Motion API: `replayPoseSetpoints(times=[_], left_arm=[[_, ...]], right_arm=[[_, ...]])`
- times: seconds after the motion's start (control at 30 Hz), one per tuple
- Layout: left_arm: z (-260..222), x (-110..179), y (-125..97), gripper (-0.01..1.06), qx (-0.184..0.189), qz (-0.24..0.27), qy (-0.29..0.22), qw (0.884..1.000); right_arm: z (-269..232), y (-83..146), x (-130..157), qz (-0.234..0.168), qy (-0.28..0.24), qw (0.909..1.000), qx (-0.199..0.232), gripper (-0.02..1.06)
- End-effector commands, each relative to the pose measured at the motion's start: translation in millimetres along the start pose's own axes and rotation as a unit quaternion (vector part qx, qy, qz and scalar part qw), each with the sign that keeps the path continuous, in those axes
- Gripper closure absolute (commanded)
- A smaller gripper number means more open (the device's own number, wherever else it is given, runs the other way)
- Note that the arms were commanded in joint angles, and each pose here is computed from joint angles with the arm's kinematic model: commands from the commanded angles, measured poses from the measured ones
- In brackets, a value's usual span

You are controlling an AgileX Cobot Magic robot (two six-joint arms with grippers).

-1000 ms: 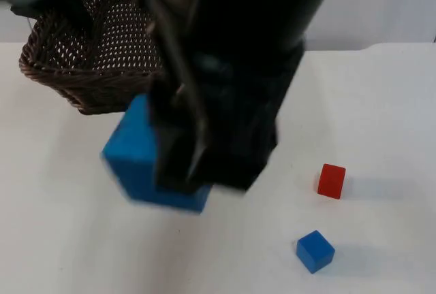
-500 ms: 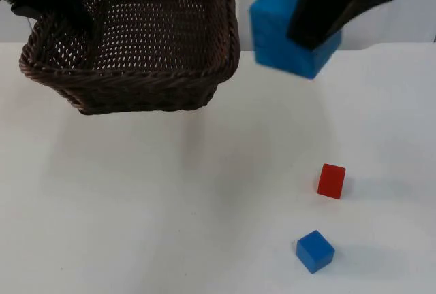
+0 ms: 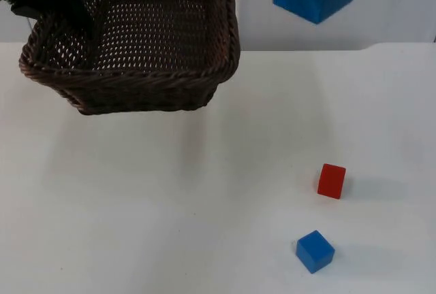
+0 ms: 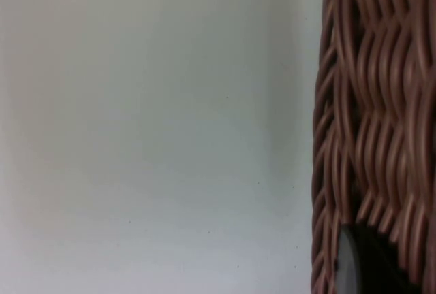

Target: Pick up the basket with the left hand and place the largest block into the basket with the right hand.

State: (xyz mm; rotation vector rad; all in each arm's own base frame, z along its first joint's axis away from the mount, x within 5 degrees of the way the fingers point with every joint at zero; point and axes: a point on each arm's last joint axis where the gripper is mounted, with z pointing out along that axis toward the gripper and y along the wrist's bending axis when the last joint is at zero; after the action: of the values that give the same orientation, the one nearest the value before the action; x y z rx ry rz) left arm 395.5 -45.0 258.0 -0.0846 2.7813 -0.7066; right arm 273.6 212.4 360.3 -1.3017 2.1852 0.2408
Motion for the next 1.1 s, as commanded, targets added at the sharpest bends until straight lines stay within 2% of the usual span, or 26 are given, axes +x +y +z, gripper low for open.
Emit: replayPoseSetpoints(times=[0.0,0.13,0.2,0.37,0.67,1.07], left_arm=[[-6,-1,-7,1.05,0.016,-0.004,-0.012,1.0],[-6,-1,-7,1.05,0.016,-0.004,-0.012,1.0],[-6,-1,-7,1.05,0.016,-0.004,-0.012,1.0],[-6,-1,-7,1.05,0.016,-0.004,-0.012,1.0],[-6,-1,-7,1.05,0.016,-0.004,-0.011,1.0],[-6,-1,-7,1.05,0.016,-0.004,-0.011,1.0]], right_arm=[[-8,-3,-7,0.005,-0.044,0.9989,0.015,1.05],[-9,-6,-13,0.007,-0.078,0.9964,0.031,1.05],[-9,-6,-19,0.021,-0.111,0.9932,0.028,1.05],[0,-9,-29,0.04,-0.151,0.9872,0.029,1.05],[48,-25,-52,0.044,-0.127,0.9909,0.015,1.05],[103,-47,-88,0.039,-0.138,0.9896,0.016,1.05]])
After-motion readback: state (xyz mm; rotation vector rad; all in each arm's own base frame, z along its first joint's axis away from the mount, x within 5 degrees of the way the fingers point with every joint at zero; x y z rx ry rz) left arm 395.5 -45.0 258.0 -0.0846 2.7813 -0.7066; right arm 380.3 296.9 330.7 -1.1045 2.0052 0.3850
